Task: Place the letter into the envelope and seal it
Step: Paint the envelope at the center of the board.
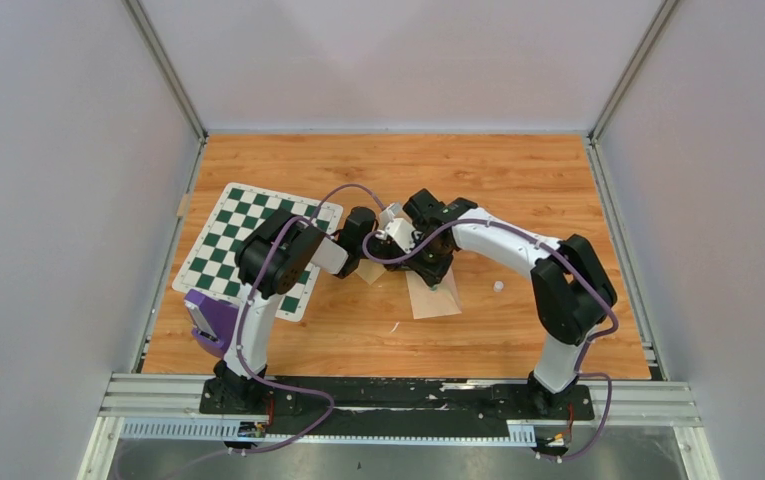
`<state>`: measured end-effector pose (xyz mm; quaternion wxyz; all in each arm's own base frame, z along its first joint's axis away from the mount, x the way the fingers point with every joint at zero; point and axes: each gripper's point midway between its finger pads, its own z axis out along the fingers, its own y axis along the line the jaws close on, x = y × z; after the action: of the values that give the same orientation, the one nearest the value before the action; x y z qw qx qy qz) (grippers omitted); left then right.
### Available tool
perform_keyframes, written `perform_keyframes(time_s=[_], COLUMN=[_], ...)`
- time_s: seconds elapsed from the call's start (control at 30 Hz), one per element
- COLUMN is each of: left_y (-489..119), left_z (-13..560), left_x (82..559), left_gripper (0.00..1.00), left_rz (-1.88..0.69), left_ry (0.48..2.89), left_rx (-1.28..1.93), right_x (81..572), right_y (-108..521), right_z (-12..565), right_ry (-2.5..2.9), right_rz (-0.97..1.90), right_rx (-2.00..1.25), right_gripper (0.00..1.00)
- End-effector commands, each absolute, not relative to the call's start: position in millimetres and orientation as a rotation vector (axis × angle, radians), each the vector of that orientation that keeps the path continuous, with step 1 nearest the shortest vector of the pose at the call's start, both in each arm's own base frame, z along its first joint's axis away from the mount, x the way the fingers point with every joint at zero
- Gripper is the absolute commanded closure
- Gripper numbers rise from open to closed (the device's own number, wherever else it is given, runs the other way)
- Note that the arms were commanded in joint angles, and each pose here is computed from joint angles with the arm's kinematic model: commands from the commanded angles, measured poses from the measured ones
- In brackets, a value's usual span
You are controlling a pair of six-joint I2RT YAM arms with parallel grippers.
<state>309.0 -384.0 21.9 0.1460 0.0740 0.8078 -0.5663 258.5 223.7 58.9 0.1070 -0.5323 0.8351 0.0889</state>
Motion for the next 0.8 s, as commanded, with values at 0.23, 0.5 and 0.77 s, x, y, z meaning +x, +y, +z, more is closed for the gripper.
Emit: perform_keyframes(time_s=[0.23,0.5,0.77], left_y=[-381,-382,-384], left_z=[6,7,14], left_x=[315,316,319], left_gripper=[1.00,1.00,1.00], left_rz=[-1.564,-1.564,-1.568], left_ry=[2.353,2.351,2.324], left_rx=[0.196,0.197,0.227], right_x=[298,305,309], right_y=[229,227,256], right_z=[61,60,130], right_ry=[2.436,2.437,2.292], right_rz=[0.200,0.183,0.350], right_rx=[-1.497,-1.483,-1.445], right_gripper=[1.00,1.00,1.00])
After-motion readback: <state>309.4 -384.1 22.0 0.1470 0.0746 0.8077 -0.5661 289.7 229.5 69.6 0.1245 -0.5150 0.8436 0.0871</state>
